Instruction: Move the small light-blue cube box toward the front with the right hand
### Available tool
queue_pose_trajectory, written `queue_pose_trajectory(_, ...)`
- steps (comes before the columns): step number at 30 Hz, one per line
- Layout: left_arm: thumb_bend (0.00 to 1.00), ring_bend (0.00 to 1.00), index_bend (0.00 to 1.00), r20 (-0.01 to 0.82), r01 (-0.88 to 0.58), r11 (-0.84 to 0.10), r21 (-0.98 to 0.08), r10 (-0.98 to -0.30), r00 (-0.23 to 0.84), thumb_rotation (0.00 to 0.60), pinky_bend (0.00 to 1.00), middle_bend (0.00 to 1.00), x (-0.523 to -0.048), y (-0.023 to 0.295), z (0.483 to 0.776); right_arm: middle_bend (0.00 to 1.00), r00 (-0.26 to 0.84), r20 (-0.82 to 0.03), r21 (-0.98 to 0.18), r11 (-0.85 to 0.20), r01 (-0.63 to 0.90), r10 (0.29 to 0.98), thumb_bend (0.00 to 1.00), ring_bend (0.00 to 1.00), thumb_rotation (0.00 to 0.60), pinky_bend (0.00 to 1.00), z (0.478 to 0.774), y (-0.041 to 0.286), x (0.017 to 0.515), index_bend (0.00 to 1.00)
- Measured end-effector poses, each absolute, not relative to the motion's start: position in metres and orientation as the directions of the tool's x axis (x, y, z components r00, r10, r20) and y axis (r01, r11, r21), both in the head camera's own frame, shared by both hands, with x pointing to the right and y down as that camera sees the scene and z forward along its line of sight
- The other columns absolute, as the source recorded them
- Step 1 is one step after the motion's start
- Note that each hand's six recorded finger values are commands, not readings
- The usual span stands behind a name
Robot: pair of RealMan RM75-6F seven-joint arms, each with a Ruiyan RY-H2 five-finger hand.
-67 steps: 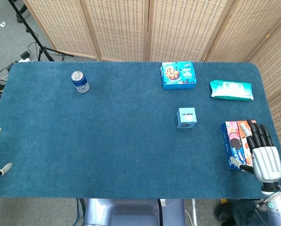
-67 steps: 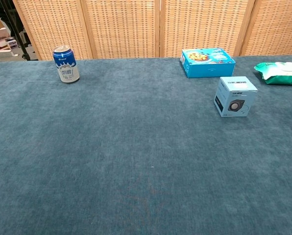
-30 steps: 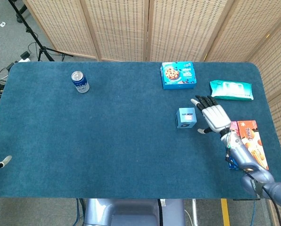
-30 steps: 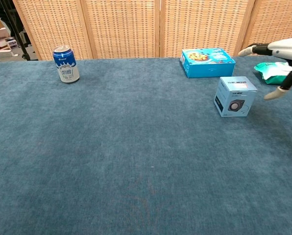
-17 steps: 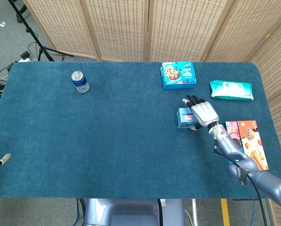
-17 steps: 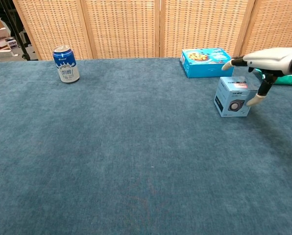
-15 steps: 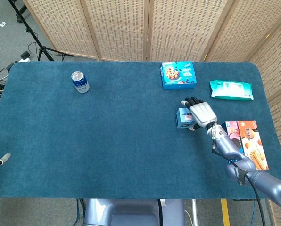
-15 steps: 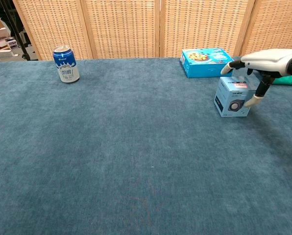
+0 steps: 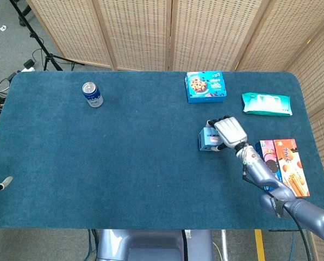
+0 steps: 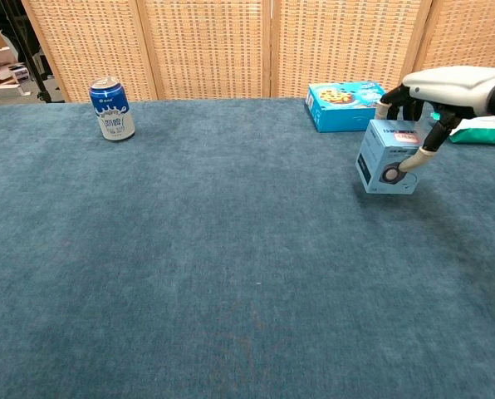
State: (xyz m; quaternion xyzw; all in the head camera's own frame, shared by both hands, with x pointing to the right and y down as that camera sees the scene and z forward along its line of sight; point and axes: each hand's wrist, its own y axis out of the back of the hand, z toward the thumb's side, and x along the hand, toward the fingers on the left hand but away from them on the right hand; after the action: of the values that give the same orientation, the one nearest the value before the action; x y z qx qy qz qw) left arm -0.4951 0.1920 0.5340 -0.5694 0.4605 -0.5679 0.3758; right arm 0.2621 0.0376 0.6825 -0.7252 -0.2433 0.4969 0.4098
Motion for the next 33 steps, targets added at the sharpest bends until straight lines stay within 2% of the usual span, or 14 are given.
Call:
queue_pose_trajectory(4, 0.00, 0.00, 0.00, 0.301, -0.102, -0.295, -0.950, -0.952, -0.060, 0.600, 0.00, 0.00, -0.494, 0.194, 0.533, 0.52, 0.423, -0.521, -0.818, -0.575, 0.001, 0.741, 0.44, 0.44, 0.600, 0.34, 0.663, 0.046, 0.258, 0.46)
queue_pose_trajectory(7, 0.00, 0.00, 0.00, 0.305, -0.104, -0.298, -0.949, -0.951, -0.055, 0.600, 0.00, 0.00, -0.494, 0.195, 0.532, 0.53, 0.449, -0.561, -0.763, -0.645, 0.045, 0.695, 0.47, 0.44, 0.600, 0.34, 0.646, 0.057, 0.256, 0.47)
queue_pose_trajectory(12, 0.00, 0.00, 0.00, 0.301, -0.111, -0.295, -0.949, -0.953, -0.045, 0.600, 0.00, 0.00, -0.492, 0.195, 0.530, 0.53, 0.449, -0.704, -0.600, -0.799, 0.037, 0.550, 0.50, 0.44, 0.600, 0.34, 0.625, 0.080, 0.264, 0.48)
queue_pose_trajectory(17, 0.00, 0.00, 0.00, 0.307, -0.115, -0.301, -0.947, -0.951, -0.045, 0.600, 0.00, 0.00, -0.492, 0.197, 0.529, 0.53, 0.407, -0.833, -0.420, -0.907, -0.023, 0.375, 0.52, 0.44, 0.600, 0.34, 0.632, 0.105, 0.269, 0.49)
queue_pose_trajectory(20, 0.00, 0.00, 0.00, 0.315, -0.116, -0.308, -0.944, -0.948, -0.047, 0.600, 0.00, 0.00, -0.492, 0.197, 0.529, 0.51, 0.385, -0.871, -0.354, -0.933, -0.061, 0.305, 0.51, 0.43, 0.600, 0.34, 0.638, 0.114, 0.269, 0.49)
queue_pose_trajectory(21, 0.00, 0.00, 0.00, 0.318, -0.115, -0.311, -0.944, -0.947, -0.048, 0.600, 0.00, 0.00, -0.493, 0.197, 0.530, 0.48, 0.381, -0.878, -0.342, -0.937, -0.071, 0.291, 0.48, 0.40, 0.600, 0.34, 0.640, 0.116, 0.269, 0.48)
queue_pose_trajectory(22, 0.00, 0.00, 0.00, 0.320, -0.113, -0.314, -0.943, -0.946, -0.048, 0.600, 0.00, 0.00, -0.493, 0.198, 0.530, 0.37, 0.377, -0.882, -0.334, -0.939, -0.079, 0.282, 0.39, 0.30, 0.600, 0.34, 0.642, 0.118, 0.269, 0.44)
queue_pose_trajectory(23, 0.00, 0.00, 0.00, 0.323, -0.111, -0.317, -0.942, -0.945, -0.049, 0.600, 0.00, 0.00, -0.493, 0.198, 0.530, 0.21, 0.374, -0.886, -0.328, -0.941, -0.088, 0.274, 0.27, 0.17, 0.600, 0.32, 0.645, 0.119, 0.270, 0.35)
queue_pose_trajectory(24, 0.00, 0.00, 0.00, 0.326, -0.110, -0.320, -0.941, -0.944, -0.049, 0.600, 0.00, 0.00, -0.493, 0.198, 0.531, 0.08, 0.371, -0.889, -0.324, -0.941, -0.094, 0.269, 0.15, 0.06, 0.600, 0.27, 0.647, 0.120, 0.270, 0.22)
queue_pose_trajectory(25, 0.00, 0.00, 0.00, 0.327, -0.109, -0.320, -0.941, -0.944, -0.051, 0.600, 0.00, 0.00, -0.493, 0.197, 0.531, 0.02, 0.368, -0.892, -0.320, -0.942, -0.100, 0.264, 0.09, 0.02, 0.600, 0.24, 0.649, 0.121, 0.270, 0.13)
queue_pose_trajectory(26, 0.00, 0.00, 0.00, 0.327, -0.110, -0.320, -0.941, -0.944, -0.051, 0.600, 0.00, 0.00, -0.493, 0.197, 0.531, 0.00, 0.366, -0.894, -0.315, -0.943, -0.103, 0.258, 0.03, 0.00, 0.600, 0.19, 0.652, 0.122, 0.270, 0.04)
queue_pose_trajectory(27, 0.00, 0.00, 0.00, 0.326, -0.110, -0.319, -0.941, -0.944, -0.052, 0.600, 0.00, 0.00, -0.493, 0.197, 0.531, 0.00, 0.366, -0.895, -0.313, -0.944, -0.105, 0.257, 0.01, 0.00, 0.600, 0.17, 0.653, 0.122, 0.269, 0.01)
queue_pose_trajectory(30, 0.00, 0.00, 0.00, 0.320, -0.113, -0.312, -0.943, -0.946, -0.051, 0.600, 0.00, 0.00, -0.493, 0.197, 0.529, 0.00, 0.374, -0.884, -0.338, -0.936, -0.097, 0.280, 0.00, 0.00, 0.600, 0.15, 0.654, 0.119, 0.268, 0.00)
queue_pose_trajectory(33, 0.00, 0.00, 0.00, 0.316, -0.114, -0.309, -0.944, -0.948, -0.046, 0.600, 0.00, 0.00, -0.493, 0.197, 0.529, 0.00, 0.397, -0.852, -0.396, -0.916, -0.065, 0.341, 0.00, 0.00, 0.600, 0.14, 0.653, 0.111, 0.265, 0.00)
